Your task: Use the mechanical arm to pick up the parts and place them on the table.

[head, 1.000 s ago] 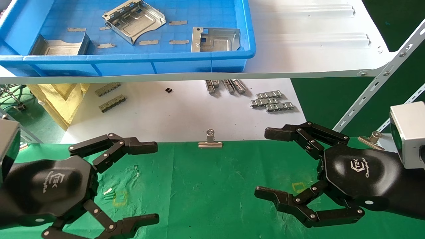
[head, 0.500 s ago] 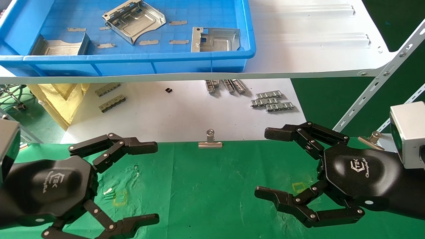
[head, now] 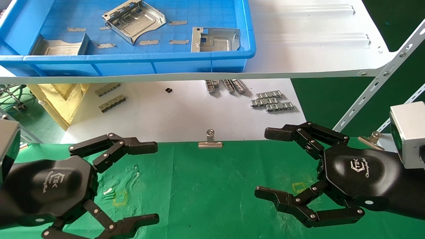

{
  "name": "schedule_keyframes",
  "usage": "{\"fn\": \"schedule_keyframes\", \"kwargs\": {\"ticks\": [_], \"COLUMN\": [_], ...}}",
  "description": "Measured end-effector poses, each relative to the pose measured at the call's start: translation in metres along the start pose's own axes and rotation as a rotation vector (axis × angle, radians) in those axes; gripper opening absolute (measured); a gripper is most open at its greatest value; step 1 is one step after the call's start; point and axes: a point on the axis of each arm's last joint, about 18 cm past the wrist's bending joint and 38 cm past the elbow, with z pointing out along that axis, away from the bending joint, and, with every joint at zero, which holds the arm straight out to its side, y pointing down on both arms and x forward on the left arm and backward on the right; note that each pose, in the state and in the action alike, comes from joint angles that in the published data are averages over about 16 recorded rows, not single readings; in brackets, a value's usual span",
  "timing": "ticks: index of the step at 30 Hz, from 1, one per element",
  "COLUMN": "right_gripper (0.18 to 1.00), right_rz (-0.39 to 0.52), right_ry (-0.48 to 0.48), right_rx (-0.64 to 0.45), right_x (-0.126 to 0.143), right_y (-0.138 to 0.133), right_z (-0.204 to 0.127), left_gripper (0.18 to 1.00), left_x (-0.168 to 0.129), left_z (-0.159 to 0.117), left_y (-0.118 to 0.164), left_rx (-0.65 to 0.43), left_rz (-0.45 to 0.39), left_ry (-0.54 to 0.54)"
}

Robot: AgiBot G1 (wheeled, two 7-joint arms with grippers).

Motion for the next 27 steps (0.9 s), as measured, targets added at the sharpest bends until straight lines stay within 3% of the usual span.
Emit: {"fn": "schedule_keyframes", "kwargs": {"ticks": [27], "right_gripper": [1.000], "right_rz": [0.000], "right_ry": [0.000], "right_rx": [0.000], "right_x": [0.0000], "right_y": [0.0000], "right_z": [0.0000], "left_gripper": [1.001], "left_x": [0.0000], "left_z": [0.0000], "left_y": [0.0000], "left_rx": [0.000], "left_rz": [0.000], "left_ry": [0.000]}}
